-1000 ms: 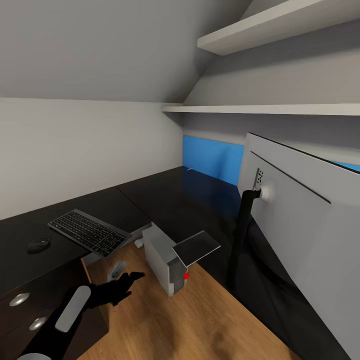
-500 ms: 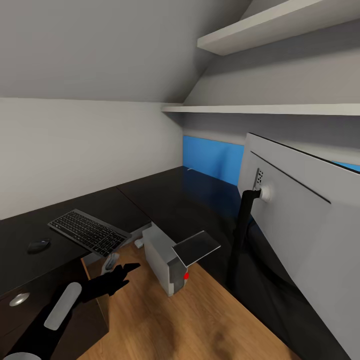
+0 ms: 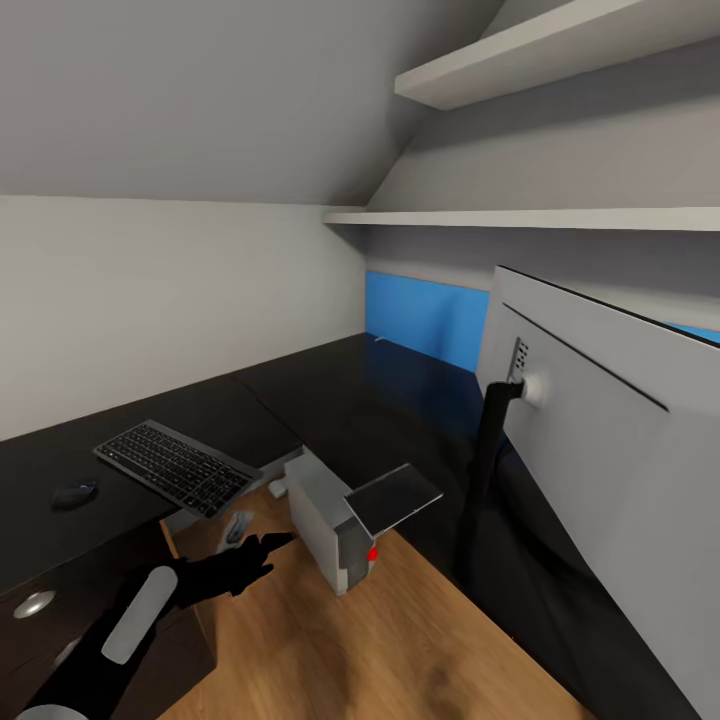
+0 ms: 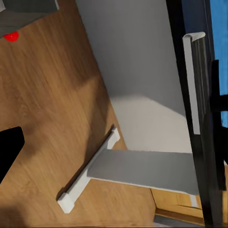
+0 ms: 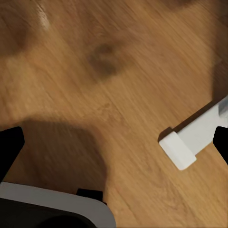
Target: In the bedroom, organize the workspace by keeping the computer under the desk, ensuring the monitor is on the desk, placing the keyboard on the desk next to the monitor, placing the mouse on the desk next to the keyboard, moving the folder from the swivel chair onto the desk next to the mouse, stacking the notebook on top of the folder with the pen on top of the notebook, and positioning the swivel chair next to the desk.
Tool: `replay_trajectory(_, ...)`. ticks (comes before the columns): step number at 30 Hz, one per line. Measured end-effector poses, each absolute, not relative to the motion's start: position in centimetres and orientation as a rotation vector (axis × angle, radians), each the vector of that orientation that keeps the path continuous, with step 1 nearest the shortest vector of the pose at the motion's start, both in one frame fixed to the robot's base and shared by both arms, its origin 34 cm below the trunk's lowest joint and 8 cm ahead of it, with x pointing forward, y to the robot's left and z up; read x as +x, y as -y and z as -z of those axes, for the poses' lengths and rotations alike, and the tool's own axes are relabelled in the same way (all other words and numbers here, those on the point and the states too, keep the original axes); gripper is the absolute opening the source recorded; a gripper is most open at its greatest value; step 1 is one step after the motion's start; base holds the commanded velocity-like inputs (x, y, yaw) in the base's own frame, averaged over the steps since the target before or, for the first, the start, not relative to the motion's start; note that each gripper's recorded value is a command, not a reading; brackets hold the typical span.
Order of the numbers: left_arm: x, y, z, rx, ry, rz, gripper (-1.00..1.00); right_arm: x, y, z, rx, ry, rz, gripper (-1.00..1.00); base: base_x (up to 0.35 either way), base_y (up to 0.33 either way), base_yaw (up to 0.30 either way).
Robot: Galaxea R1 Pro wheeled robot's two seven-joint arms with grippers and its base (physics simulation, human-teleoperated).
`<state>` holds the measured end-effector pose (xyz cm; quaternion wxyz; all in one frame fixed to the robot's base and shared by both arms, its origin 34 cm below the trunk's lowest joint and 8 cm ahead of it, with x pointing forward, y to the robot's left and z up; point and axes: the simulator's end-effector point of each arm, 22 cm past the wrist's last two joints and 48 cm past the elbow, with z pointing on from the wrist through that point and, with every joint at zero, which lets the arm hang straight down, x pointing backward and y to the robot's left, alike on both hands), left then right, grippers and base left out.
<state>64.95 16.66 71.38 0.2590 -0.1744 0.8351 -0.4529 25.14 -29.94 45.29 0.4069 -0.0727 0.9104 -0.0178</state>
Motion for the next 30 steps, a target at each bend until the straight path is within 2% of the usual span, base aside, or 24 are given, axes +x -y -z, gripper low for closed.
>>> replay_trajectory(15, 64.8, -16.0, -71.6, -0.452, -2.26, 1.248, 1.0, 25.2, 29.7, -45.3, -0.18, -2.296, 0.043, 1.0, 0.033, 0.0, -0.01)
replay_trajectory(30, 64.8, -15.3, -72.5, -0.43, -2.224, 1.302, 1.0, 25.1, 29.7, -45.3, -0.177, -2.296, 0.044, 1.0, 0.0, 0.0, -0.214)
